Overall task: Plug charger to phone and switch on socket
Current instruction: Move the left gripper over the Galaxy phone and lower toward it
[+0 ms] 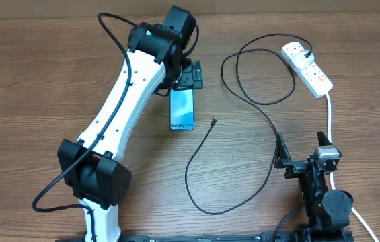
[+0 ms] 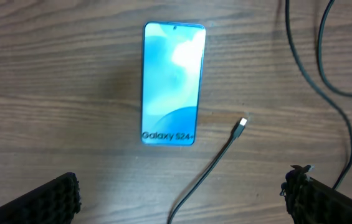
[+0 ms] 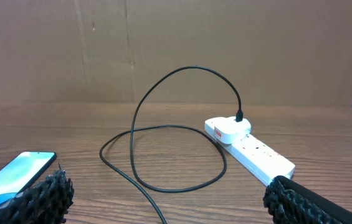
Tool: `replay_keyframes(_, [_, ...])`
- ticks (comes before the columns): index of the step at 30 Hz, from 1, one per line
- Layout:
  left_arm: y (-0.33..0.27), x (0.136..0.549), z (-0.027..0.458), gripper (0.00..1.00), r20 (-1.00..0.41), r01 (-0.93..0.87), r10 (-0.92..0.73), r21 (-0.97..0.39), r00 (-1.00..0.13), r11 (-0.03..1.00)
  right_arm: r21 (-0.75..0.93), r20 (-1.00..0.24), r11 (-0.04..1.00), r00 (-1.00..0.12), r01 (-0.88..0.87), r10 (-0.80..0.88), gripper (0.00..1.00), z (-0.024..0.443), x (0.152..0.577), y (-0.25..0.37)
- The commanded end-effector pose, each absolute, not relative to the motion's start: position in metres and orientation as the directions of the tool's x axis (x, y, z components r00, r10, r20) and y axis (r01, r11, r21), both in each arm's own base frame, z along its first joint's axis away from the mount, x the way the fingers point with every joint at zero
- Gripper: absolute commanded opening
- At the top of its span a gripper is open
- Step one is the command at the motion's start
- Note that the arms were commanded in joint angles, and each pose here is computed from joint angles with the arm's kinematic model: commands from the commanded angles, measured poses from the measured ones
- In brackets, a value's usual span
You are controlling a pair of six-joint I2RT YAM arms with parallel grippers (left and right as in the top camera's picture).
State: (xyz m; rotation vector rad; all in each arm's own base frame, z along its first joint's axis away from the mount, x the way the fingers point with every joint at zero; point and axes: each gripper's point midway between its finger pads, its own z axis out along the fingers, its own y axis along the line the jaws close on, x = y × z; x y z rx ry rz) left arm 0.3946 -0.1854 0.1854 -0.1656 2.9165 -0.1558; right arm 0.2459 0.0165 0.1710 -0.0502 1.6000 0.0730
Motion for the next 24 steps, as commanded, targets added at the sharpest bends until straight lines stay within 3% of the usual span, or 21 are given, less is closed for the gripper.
replay_keyframes(1, [-0.192, 0.402, 0.181, 1.00, -0.203, -0.131, -0.158, -0.140, -0.966, 0.981, 0.018, -1.000, 0.997, -0.026, -0.074, 0.016, 1.00, 0.169, 0.246, 0.016])
replay_keyframes(19, [-0.190, 0.410, 0.176, 1.00, -0.237, -0.130, -0.156, -0.120, -0.959, 0.984, 0.018, -1.000, 0.997, -0.026, -0.074, 0.016, 1.00, 0.169, 0.246, 0.016])
replay_keyframes(24, [-0.193, 0.412, 0.168, 1.00, -0.249, -0.050, -0.073, -0.098, -0.966, 0.994, 0.018, -1.000, 0.997, -0.026, -0.074, 0.016, 1.00, 0.169, 0.246, 0.016])
